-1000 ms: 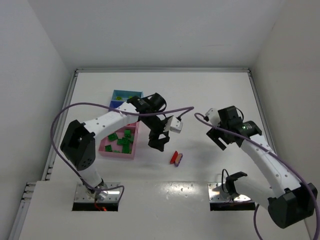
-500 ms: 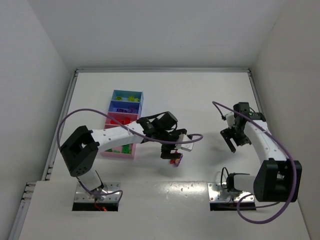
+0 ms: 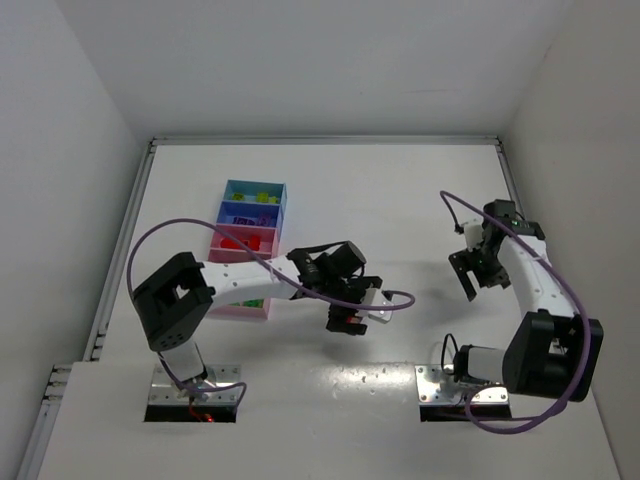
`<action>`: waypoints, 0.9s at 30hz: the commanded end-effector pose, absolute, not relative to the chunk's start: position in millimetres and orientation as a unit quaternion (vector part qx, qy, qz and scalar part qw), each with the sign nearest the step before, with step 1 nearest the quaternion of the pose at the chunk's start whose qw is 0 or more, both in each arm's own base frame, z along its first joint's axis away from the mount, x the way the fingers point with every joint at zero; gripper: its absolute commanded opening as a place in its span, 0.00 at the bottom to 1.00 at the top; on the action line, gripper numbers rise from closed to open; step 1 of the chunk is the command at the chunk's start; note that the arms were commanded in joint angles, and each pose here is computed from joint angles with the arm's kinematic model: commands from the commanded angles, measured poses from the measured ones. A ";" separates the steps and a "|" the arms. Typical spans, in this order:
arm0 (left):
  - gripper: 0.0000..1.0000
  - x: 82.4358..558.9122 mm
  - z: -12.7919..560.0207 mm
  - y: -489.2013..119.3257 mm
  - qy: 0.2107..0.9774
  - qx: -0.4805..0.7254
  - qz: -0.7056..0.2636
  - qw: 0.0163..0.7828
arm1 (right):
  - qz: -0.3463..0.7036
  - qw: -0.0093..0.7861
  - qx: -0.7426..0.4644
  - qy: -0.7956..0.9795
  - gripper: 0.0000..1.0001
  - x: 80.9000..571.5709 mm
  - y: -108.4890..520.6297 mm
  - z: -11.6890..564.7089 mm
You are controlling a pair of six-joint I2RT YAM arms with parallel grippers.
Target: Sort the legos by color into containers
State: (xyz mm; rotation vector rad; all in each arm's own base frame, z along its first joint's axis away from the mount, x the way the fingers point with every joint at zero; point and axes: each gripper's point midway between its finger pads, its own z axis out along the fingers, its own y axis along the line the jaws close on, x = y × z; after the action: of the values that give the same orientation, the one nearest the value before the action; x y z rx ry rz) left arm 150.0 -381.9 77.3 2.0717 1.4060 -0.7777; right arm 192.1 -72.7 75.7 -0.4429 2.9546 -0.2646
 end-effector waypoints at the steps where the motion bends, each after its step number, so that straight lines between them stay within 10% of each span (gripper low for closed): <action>1: 0.85 145.8 66.5 -380.3 0.504 0.774 -0.289 0.251 | -0.079 0.093 -0.147 0.982 0.84 202.6 -72.3 85.3; 27: 0.85 183.0 44.6 -386.7 0.524 0.771 -0.264 0.247 | -0.029 0.075 -0.143 0.986 0.84 183.8 -61.9 74.5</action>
State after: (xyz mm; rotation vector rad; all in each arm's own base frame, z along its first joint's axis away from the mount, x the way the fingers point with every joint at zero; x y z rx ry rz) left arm 173.4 -379.8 39.6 2.1142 1.4649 -0.7231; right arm 184.6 -63.5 72.6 -0.4289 2.9668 -0.1050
